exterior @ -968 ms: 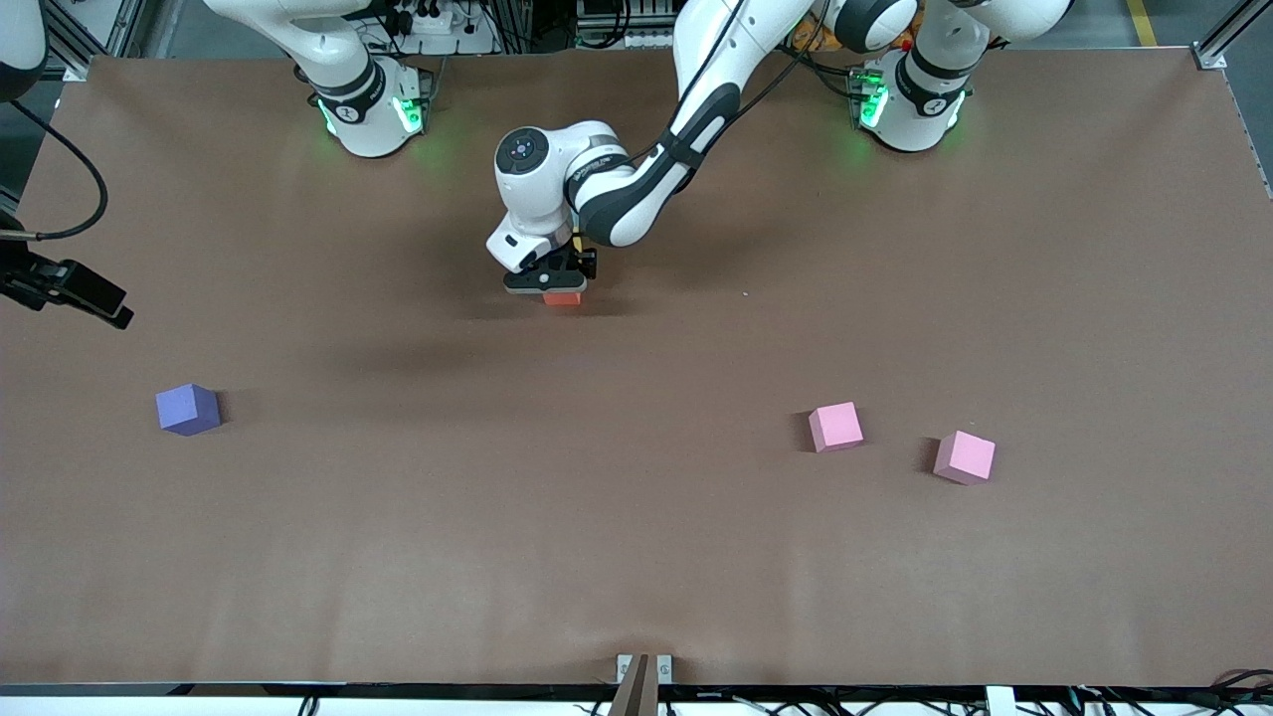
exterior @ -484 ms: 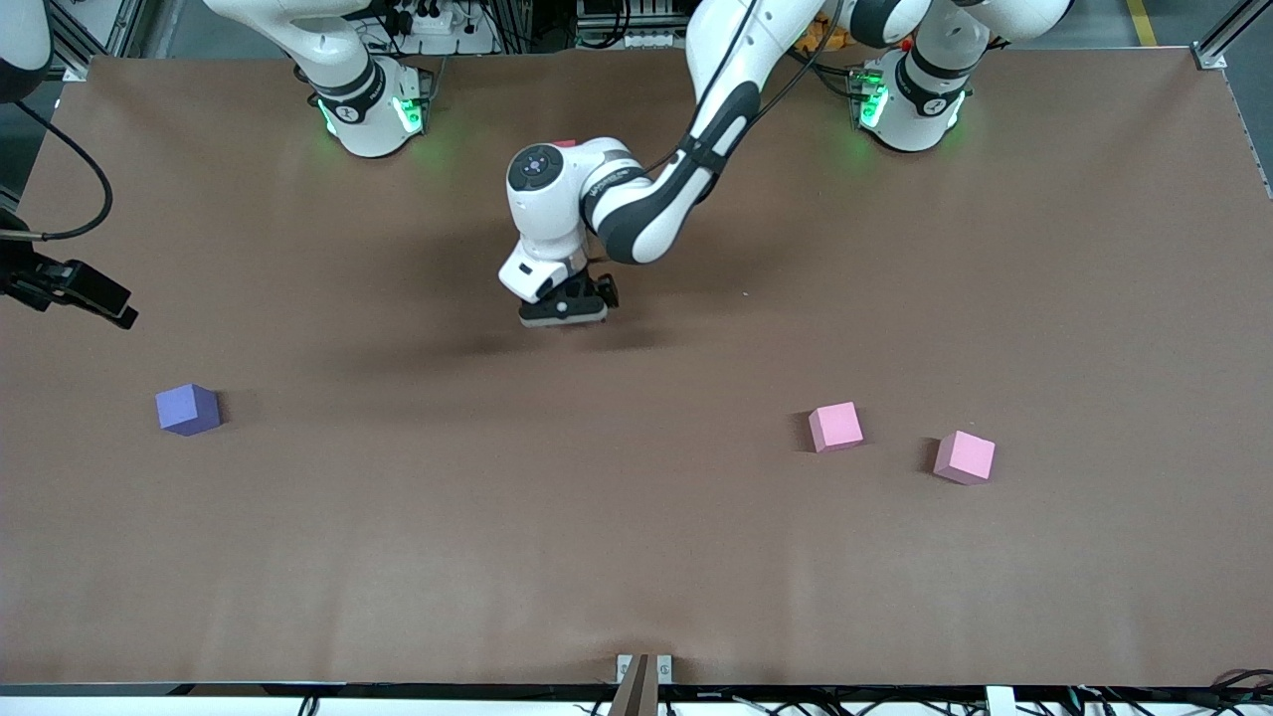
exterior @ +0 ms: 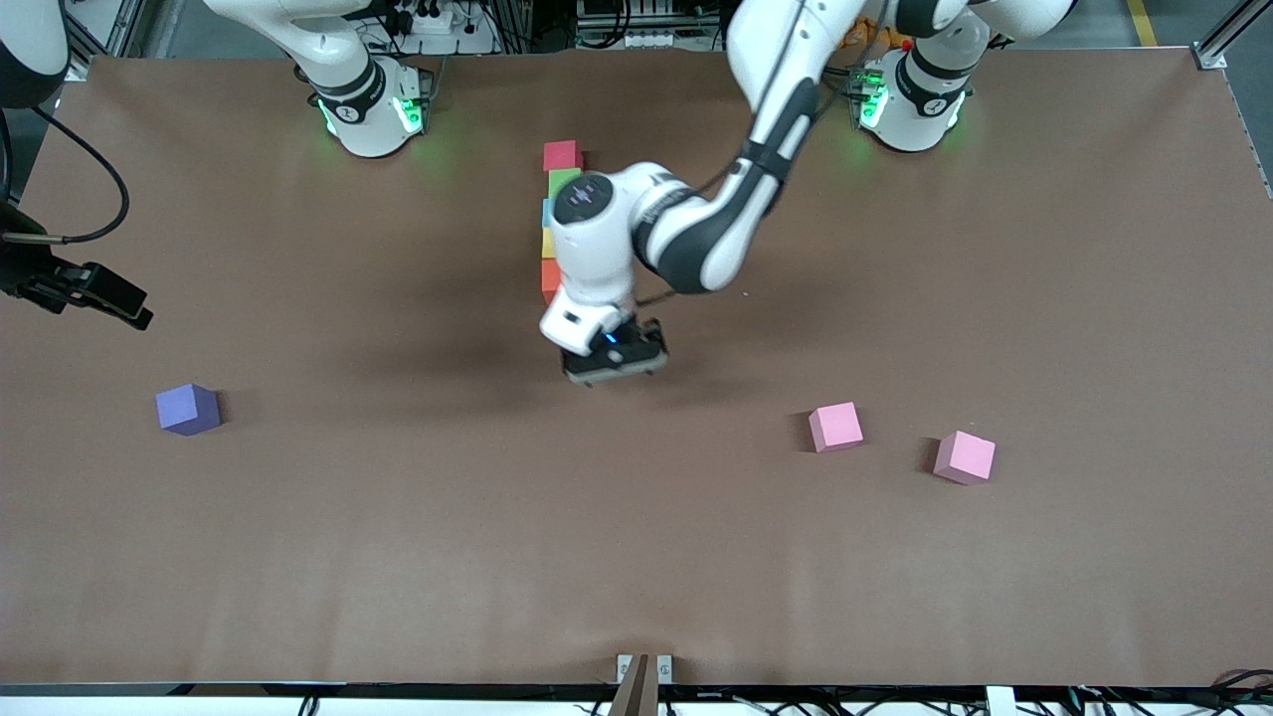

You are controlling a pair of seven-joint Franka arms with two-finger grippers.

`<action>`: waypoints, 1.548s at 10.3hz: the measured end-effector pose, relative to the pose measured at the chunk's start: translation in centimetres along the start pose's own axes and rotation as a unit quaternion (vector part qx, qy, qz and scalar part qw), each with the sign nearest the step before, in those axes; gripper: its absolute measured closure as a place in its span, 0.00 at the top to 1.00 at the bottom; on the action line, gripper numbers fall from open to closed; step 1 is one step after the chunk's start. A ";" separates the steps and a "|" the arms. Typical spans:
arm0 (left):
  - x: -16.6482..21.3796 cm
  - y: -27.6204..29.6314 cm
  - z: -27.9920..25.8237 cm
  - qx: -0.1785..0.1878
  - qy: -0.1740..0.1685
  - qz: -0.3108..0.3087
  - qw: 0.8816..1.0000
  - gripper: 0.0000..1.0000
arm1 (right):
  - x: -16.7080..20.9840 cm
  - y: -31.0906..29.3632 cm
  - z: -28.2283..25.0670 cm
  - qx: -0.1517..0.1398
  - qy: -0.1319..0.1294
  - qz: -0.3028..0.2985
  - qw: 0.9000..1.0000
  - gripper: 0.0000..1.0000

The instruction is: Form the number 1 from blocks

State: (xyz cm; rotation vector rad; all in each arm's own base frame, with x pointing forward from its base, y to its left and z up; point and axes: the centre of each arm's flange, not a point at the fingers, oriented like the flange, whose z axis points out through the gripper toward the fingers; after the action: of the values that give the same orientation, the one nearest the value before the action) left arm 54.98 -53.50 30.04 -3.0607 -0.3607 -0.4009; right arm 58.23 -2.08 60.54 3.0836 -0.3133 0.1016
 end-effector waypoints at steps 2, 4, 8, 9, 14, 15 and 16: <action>8.5 -5.9 -1.4 0.006 0.004 -0.039 0.999 1.00 | 0.0 -0.2 0.0 0.000 0.000 -0.001 1.000 1.00; 14.8 -11.8 -3.7 0.015 0.002 -0.079 0.997 1.00 | -0.1 -0.5 0.0 0.000 0.000 -0.004 1.000 1.00; 22.9 -25.2 -11.0 0.039 -0.066 -0.129 0.989 1.00 | -0.1 -0.6 0.1 0.000 -0.001 -0.005 1.000 1.00; 24.3 -28.7 -12.2 0.041 -0.078 -0.149 0.985 1.00 | -0.1 -0.7 0.2 0.000 -0.002 -0.005 1.000 1.00; 23.6 -36.6 -12.4 0.045 -0.138 -0.123 0.982 1.00 | 0.0 -0.8 0.4 0.000 -0.004 0.002 1.000 1.00; 22.8 -37.0 -13.2 0.029 -0.148 -0.105 0.983 1.00 | 0.0 -0.9 0.4 0.000 -0.004 0.007 1.000 1.00; 22.4 -37.4 -14.3 0.016 -0.149 -0.086 0.985 1.00 | -0.1 -1.1 0.5 0.000 -0.004 0.009 1.000 1.00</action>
State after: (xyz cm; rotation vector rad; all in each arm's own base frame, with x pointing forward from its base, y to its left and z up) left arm 63.75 -12.96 49.72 -3.0686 -0.6363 0.0638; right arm 58.42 -1.00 60.02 3.0816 -0.3421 0.0888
